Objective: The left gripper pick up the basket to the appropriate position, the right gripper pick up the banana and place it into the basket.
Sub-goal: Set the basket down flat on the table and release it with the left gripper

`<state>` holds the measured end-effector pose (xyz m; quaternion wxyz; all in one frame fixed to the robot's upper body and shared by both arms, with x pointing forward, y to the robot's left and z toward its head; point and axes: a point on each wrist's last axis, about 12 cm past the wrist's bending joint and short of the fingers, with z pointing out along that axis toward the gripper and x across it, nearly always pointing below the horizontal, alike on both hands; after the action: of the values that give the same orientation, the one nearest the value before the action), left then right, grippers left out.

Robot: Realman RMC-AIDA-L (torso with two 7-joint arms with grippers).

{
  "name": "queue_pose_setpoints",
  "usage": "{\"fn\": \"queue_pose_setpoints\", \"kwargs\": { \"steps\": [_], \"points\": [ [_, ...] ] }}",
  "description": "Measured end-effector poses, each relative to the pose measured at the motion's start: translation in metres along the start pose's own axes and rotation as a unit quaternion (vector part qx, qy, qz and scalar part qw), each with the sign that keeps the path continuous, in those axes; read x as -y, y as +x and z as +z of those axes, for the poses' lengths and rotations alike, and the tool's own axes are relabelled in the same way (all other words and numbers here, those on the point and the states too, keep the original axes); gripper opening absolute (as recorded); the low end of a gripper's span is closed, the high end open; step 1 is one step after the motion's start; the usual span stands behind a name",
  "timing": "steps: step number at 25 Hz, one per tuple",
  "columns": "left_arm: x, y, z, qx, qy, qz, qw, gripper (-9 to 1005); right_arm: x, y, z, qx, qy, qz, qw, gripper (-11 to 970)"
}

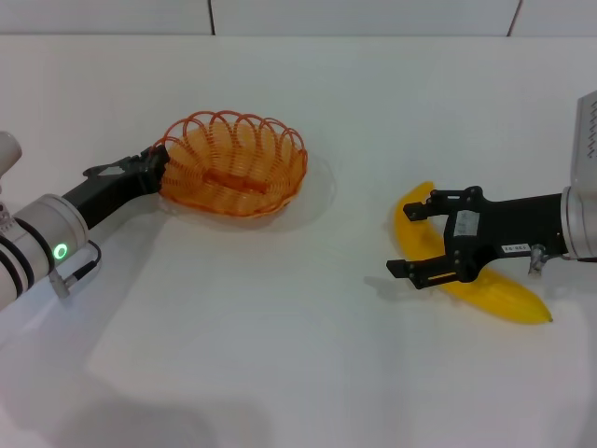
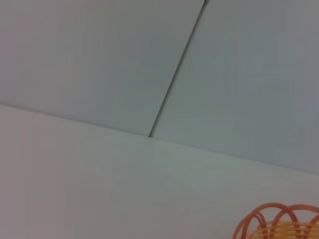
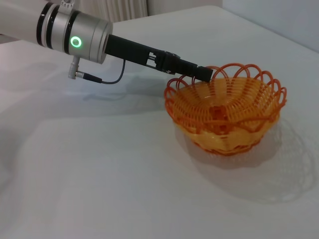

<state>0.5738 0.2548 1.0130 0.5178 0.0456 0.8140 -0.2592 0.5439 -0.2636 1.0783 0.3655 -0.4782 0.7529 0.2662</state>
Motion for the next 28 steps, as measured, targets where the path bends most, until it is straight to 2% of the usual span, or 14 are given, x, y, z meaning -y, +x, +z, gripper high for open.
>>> {"fn": "queue_pose_setpoints", "kwargs": {
  "steps": [15,20,28],
  "points": [
    [0.0,-0.0037,-0.0039,0.016,0.016,0.004,1.0,110,0.0002,-0.0001,0.0018,-0.001,-0.003,0.003,1.0,893],
    [0.001,-0.0031,-0.0044,0.017,0.02,0.012,1.0,260,0.0001,0.0008,0.0029,-0.001,-0.005,0.005,1.0,894],
    [0.0022,-0.0022,-0.0059,0.021,0.026,0.024,0.999,309,0.0002,0.001,0.0027,-0.002,-0.005,0.004,1.0,894]
  ]
}}
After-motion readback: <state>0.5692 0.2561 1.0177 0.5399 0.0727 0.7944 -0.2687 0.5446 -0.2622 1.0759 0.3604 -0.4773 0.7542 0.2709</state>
